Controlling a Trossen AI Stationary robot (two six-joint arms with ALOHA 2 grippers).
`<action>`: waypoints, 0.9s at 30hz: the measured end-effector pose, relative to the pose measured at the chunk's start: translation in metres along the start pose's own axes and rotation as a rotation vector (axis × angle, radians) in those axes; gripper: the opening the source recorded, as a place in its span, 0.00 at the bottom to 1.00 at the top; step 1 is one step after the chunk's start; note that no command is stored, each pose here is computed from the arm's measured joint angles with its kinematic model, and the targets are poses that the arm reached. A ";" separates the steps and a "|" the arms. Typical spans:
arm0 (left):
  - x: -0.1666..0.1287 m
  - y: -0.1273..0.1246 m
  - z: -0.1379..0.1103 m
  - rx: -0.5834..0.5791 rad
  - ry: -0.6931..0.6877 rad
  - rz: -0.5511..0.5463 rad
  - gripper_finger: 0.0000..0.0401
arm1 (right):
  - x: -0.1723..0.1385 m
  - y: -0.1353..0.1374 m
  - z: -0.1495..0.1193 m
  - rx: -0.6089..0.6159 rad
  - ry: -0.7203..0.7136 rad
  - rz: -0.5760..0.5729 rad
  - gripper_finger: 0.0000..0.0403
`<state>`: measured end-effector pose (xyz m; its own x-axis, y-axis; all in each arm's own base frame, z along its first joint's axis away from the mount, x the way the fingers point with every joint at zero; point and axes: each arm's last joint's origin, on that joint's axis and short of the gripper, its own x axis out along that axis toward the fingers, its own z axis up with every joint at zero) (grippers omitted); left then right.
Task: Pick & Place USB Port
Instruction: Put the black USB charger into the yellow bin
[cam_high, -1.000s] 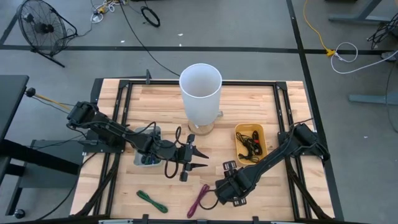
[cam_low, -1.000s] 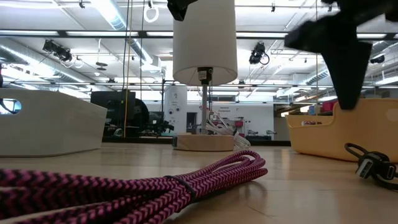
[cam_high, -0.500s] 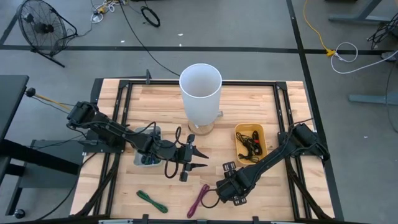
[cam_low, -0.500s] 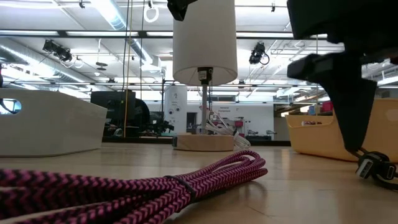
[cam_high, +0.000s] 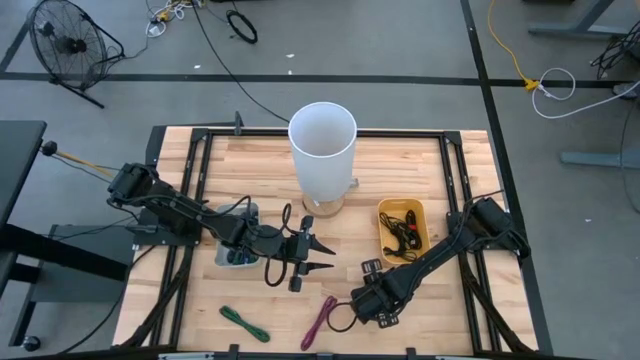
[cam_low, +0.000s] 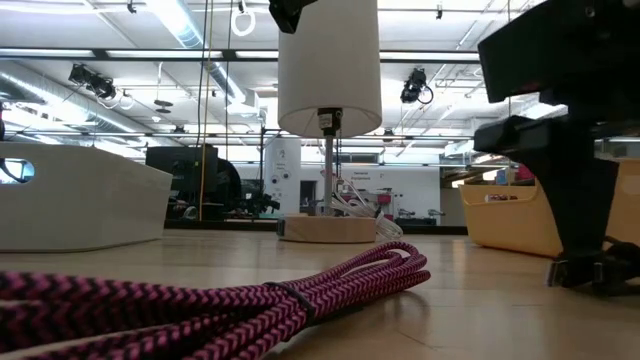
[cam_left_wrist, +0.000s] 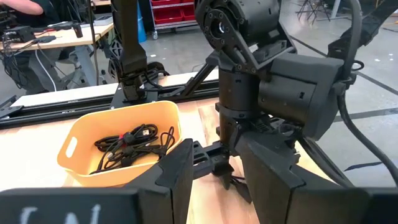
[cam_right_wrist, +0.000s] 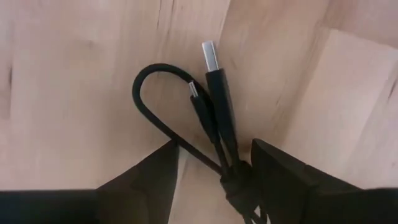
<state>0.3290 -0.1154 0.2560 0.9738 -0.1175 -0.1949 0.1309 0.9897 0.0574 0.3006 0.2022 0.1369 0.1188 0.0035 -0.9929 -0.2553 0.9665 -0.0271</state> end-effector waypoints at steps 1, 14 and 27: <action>0.000 0.000 0.000 0.000 0.000 0.000 0.35 | 0.001 0.000 -0.001 0.014 0.006 0.006 0.47; 0.000 0.000 0.000 0.000 0.000 0.000 0.35 | -0.014 -0.011 0.004 0.134 -0.010 0.023 0.02; 0.000 0.000 0.000 0.000 0.000 0.000 0.35 | -0.136 -0.036 0.001 0.479 -0.076 -0.079 0.01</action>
<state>0.3289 -0.1154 0.2561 0.9738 -0.1174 -0.1948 0.1307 0.9898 0.0570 0.2942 0.1669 0.2734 0.1941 -0.0728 -0.9783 0.2248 0.9740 -0.0279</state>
